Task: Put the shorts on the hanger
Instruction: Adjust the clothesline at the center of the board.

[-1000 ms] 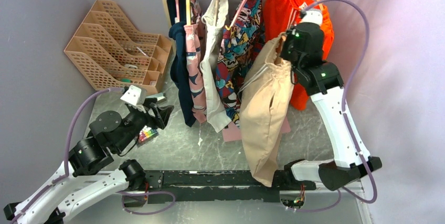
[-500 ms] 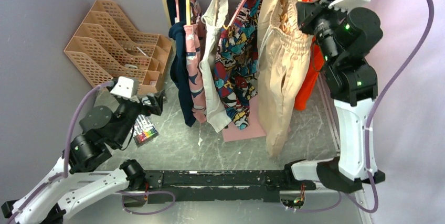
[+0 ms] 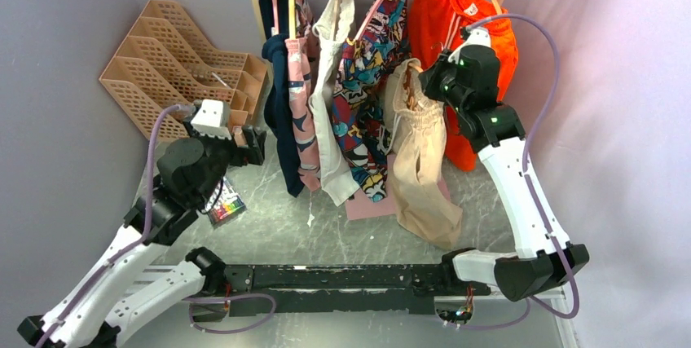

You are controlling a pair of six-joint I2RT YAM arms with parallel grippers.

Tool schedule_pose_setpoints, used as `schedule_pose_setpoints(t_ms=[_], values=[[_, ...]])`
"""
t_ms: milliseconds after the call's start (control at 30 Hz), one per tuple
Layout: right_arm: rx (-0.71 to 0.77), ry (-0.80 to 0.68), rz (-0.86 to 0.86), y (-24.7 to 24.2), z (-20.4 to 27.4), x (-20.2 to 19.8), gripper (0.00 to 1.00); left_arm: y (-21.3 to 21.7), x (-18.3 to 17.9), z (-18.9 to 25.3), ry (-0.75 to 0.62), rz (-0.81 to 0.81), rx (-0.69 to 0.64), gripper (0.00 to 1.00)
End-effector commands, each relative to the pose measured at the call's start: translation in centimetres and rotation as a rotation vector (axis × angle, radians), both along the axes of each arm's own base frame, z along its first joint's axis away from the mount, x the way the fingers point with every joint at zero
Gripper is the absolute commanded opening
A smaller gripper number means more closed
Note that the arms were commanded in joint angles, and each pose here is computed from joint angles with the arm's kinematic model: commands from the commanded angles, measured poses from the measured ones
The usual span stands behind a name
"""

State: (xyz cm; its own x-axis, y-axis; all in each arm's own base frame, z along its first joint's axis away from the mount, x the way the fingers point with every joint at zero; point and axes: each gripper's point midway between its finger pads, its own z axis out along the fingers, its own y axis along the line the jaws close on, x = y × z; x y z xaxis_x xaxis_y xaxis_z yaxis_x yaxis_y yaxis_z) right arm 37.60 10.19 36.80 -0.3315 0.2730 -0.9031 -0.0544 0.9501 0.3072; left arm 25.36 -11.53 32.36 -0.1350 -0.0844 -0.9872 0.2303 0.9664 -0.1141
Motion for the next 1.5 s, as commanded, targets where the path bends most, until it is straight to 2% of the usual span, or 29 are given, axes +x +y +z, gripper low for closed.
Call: schedule_pose_setpoints(t_ms=[0,300,433,600,767,1100,1233,1467], values=[[0.096,-0.183,0.038,0.4,5.5,-1.3,0.00,-0.8,1.7,0.0,0.067,-0.067,-0.144,1.00],[0.066,-0.160,0.054,0.2,3.7,-2.5,0.00,4.4,7.1,0.7,0.076,0.000,-0.368,0.98],[0.081,-0.158,0.081,0.7,3.7,-3.0,0.00,3.7,9.2,1.7,0.006,-0.111,-0.398,0.96],[0.111,-0.161,0.126,1.7,3.3,-3.2,0.00,1.8,11.0,2.1,-0.106,-0.277,-0.335,0.95],[0.110,-0.166,0.140,1.8,3.4,-3.6,0.00,1.7,12.9,1.2,-0.135,-0.294,-0.274,0.95],[0.096,-0.170,0.177,2.2,3.6,-4.9,0.00,0.5,15.4,1.8,-0.284,-0.331,-0.155,0.95],[0.101,-0.159,0.211,3.0,3.8,-5.0,0.00,-0.3,17.3,1.2,-0.282,-0.365,-0.125,0.94],[0.069,-0.166,0.210,3.0,4.0,-6.0,0.00,-1.7,20.0,1.0,-0.283,-0.410,-0.078,0.86]])
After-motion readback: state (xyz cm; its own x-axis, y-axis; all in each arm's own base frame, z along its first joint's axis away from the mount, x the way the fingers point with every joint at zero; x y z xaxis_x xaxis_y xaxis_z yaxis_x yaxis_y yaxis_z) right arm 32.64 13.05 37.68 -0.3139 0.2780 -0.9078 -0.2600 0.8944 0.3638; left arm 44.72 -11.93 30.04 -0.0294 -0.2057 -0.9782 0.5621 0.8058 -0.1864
